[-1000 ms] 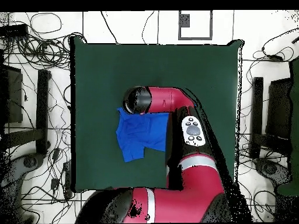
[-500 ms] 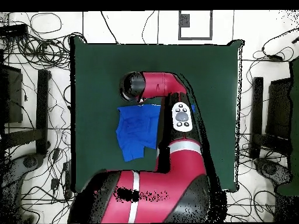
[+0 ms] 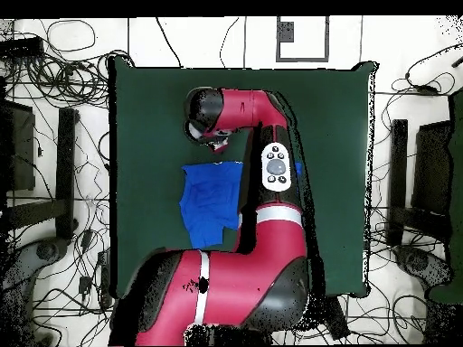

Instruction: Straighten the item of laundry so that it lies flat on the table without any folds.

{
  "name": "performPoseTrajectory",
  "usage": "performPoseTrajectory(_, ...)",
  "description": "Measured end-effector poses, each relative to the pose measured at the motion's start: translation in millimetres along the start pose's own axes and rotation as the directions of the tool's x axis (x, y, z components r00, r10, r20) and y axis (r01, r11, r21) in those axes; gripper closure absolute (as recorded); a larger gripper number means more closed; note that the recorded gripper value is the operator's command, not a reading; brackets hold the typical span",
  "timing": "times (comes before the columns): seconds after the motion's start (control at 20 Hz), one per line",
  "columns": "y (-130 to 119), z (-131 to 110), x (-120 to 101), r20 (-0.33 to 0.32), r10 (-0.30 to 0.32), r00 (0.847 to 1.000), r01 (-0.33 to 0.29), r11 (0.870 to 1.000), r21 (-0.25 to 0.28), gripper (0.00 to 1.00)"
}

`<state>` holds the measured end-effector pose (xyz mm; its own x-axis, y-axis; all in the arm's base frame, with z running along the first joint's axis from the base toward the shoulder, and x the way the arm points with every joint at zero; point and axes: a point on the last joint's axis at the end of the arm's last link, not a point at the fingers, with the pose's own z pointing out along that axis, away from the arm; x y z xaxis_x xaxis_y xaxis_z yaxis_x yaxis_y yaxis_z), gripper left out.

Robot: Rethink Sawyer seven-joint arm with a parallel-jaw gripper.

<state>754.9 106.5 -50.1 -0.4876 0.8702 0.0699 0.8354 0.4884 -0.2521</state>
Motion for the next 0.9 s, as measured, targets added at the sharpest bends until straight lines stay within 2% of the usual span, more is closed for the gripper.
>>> performPoseTrajectory(0.35,3.8,-0.7,-2.5,-0.011,0.005,1.000,-0.005,1.000,0.024,0.00)
performPoseTrajectory(0.9,5.5,-1.4,-4.2,-0.011,0.007,1.000,-0.007,1.000,0.024,0.00)
